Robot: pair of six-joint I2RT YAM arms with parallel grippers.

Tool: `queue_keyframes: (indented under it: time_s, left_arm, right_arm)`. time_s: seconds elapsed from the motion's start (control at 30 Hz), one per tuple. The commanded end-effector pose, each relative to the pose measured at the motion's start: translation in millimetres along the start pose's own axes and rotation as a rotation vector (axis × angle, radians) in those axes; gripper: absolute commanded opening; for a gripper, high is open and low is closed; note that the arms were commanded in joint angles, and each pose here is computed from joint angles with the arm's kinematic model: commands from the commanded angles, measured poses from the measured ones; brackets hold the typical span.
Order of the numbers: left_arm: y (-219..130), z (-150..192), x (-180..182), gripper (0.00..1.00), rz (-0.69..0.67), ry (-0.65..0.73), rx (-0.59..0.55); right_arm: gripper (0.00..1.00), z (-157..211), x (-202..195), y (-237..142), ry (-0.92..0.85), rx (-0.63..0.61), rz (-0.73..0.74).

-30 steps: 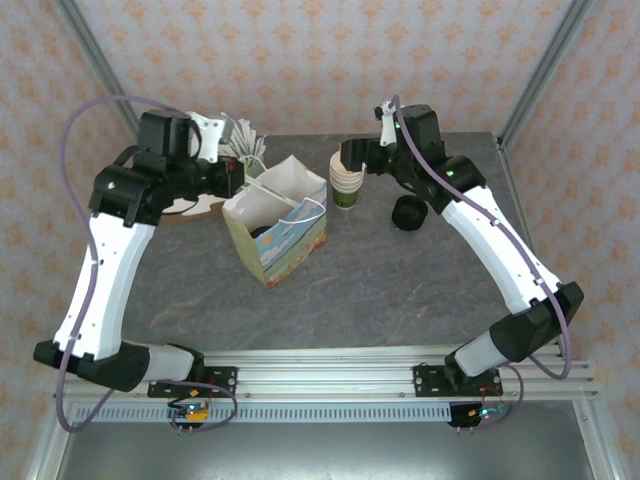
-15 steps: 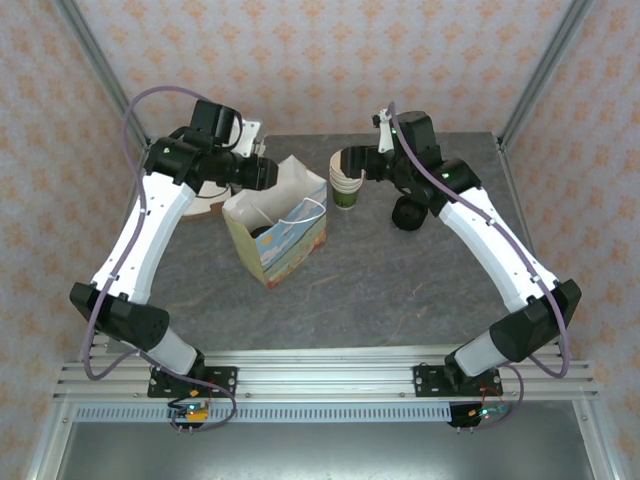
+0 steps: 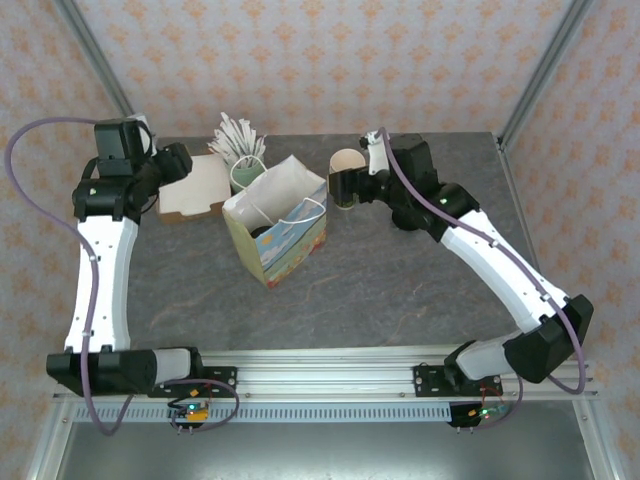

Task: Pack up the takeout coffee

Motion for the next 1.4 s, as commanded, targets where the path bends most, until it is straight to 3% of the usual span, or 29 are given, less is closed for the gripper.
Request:
queue_keyframes:
  time_s: [0.0,0.23,0.67,0.87,1.37]
  left_arm:
    - [45,5,26,0.59,-0.116,-0.073,0.046]
    - [139,35,52,0.66,-0.219,-0.059,0.266]
    - [245,66,77,0.72,-0.318,-0.01,0.476]
    - [269,80,82,0.72,-0.309,-0.013,0.55]
    - [275,109,92,0.67,-0.304,-0.031,0.612]
  right_arm:
    - [0.86,-10,5,-5,-0.03,-0.079,-0.026]
    - [0.86,3,-5,5,-0.02,-0.062,0.002]
    - [0.86,12,-12,24,-0.02,-0.031,0.022]
    - [0.86,14,-14,28,-0.021,-0.019,0.029]
    - [0.86,15,-14,30,-0.014,-0.01,0.028]
Point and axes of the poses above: each hand's point on the last joint's axis, 136 mm out from that joint toward the fingers, its own y axis out along the fingers, its own x axis along the line the jaws close on, z = x × y, the point moved 5 cm from there along -y, back along the fingers, and after that the axes turned 5 degrees about y, right-handed, at the moved point
